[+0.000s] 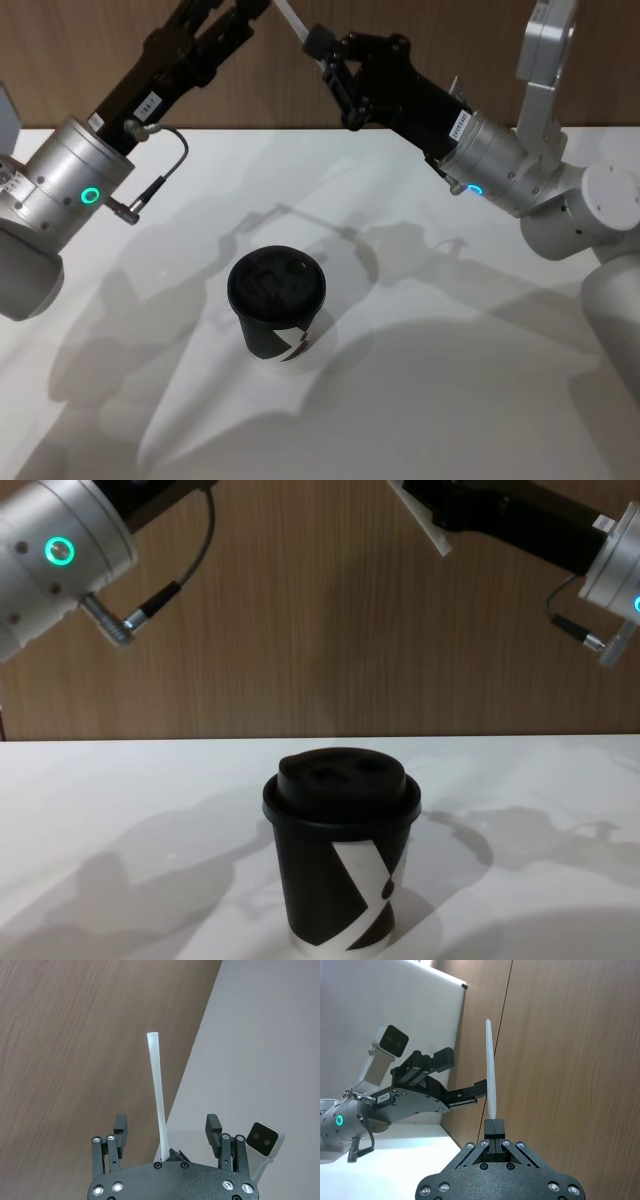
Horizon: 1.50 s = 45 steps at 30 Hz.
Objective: Pick up the straw with one hand, pass it to the other hand, and insert it into the cup.
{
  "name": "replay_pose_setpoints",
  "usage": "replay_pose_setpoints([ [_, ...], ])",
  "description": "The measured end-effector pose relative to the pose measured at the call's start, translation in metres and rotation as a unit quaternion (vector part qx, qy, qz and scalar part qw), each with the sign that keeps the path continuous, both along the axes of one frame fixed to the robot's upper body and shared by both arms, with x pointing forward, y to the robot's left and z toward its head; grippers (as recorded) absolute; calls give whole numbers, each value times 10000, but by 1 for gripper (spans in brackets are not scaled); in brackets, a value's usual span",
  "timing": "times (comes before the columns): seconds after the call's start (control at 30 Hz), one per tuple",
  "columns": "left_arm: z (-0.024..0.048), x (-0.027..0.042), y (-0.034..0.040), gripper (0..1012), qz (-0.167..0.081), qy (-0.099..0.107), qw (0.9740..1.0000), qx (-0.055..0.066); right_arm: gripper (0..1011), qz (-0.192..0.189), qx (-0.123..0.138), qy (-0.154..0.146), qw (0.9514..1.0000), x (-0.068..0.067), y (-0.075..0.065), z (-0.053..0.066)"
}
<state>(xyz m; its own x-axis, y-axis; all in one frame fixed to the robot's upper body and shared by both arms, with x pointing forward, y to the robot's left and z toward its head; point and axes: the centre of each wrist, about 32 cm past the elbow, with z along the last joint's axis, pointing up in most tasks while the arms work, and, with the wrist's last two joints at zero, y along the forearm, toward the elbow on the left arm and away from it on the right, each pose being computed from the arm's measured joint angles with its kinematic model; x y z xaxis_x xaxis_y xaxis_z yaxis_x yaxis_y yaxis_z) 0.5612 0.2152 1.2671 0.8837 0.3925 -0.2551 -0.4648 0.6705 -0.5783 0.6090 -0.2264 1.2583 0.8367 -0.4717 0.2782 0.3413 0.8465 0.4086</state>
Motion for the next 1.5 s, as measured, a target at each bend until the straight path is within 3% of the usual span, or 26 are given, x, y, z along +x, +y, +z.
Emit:
replay_pose_setpoints([
  [0.53,42,122,-135,1001,-218,45,9997,-130,0,0,0,-1,10000,0,0,0],
  [1.5,58,227,-285,1001,-318,264,9989,-234,0,0,0,-1,10000,0,0,1],
])
